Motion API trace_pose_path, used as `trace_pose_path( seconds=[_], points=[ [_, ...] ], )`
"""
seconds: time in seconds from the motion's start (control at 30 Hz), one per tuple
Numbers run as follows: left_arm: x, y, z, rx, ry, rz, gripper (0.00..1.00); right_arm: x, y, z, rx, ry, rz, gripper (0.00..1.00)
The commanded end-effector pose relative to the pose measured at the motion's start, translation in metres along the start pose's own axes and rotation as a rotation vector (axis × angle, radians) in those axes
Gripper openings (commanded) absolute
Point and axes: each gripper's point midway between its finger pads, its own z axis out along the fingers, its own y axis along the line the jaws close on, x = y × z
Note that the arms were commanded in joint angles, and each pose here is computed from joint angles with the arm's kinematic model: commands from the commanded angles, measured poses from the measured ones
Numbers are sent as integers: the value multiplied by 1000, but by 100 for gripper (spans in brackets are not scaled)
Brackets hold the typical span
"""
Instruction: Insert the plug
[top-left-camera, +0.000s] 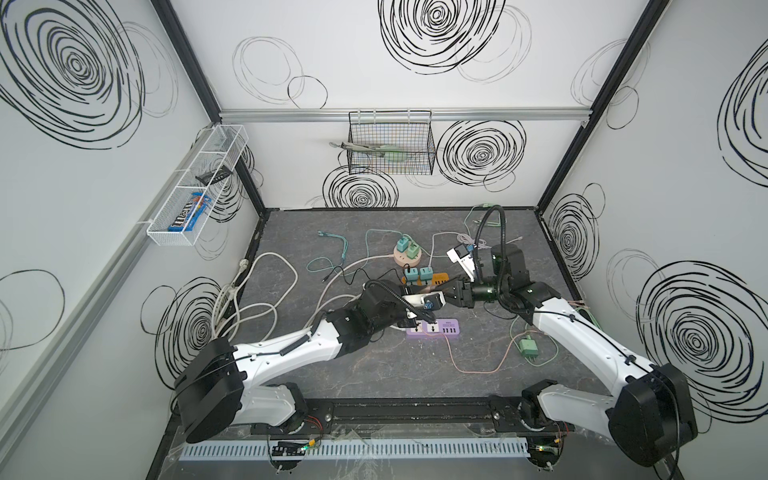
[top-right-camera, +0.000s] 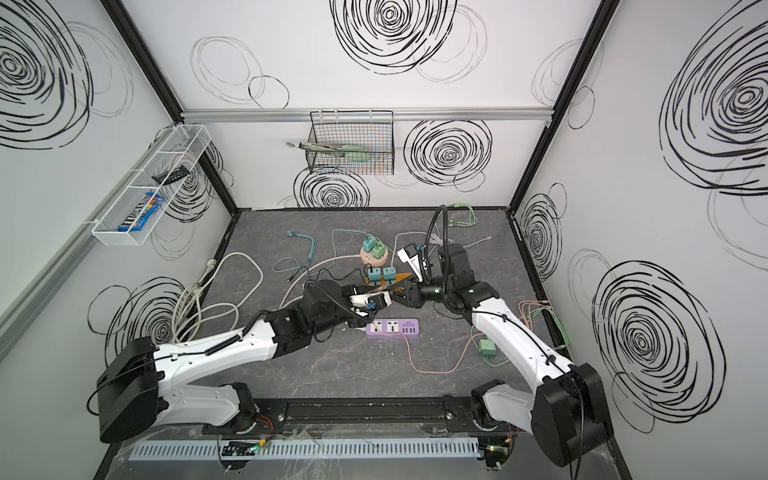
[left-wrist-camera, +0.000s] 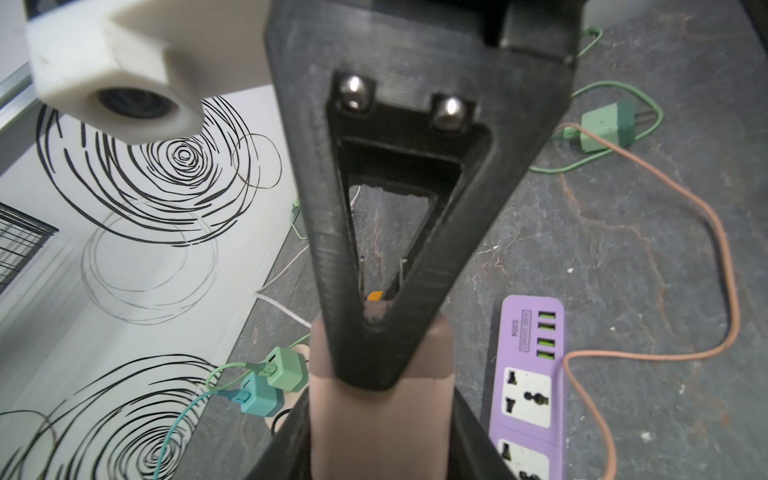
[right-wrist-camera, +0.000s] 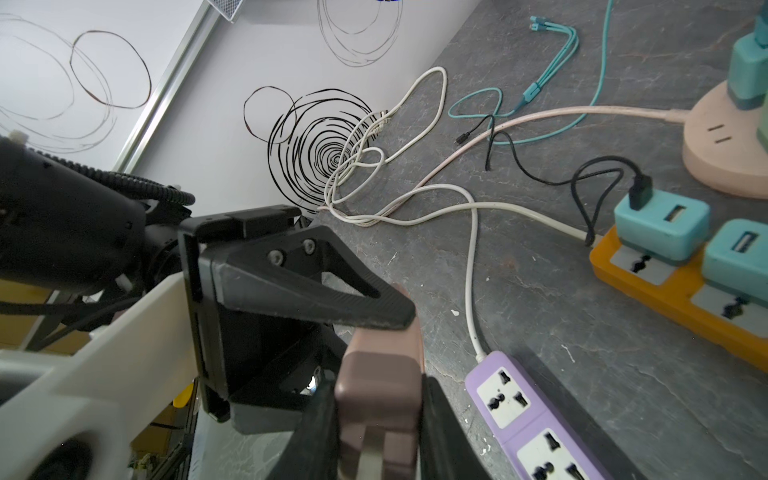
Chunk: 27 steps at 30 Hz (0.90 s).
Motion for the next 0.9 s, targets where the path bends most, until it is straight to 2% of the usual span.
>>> trace_pose_path(
  seconds=[0.0, 0.03, 0.07, 0.17, 0.27, 0.37, 0.53, 0.7, 0.87],
  points=[
    [-31, 46, -12, -138, -125, -178, 75, -15, 5, -6, 41, -46, -51, 0],
    [-33, 55, -18, -130, -156, -275, 89, -21, 6, -9, 47, -73, -65, 0],
    [-35, 64, -25, -97, -194, -383, 98, -27, 10, -13, 37, -107, -83, 0],
    [-33, 90, -49, 27, -292, -659, 97, -45, 31, -25, -32, -192, -144, 0],
    [-25, 105, -66, 94, -312, -838, 100, -58, 49, -33, -68, -247, -220, 0],
    [-32, 104, -78, 181, -343, -922, 98, -67, 64, -38, -103, -278, -278, 0],
    [-48, 101, -85, 266, -380, -1009, 96, -75, 81, -37, -177, -284, -299, 2],
    [-67, 92, -83, 399, -432, -1024, 91, -75, 92, -30, -220, -274, -319, 3],
    [-90, 69, -79, 577, -445, -977, 79, -75, 100, -23, -249, -267, -329, 4]
  ],
)
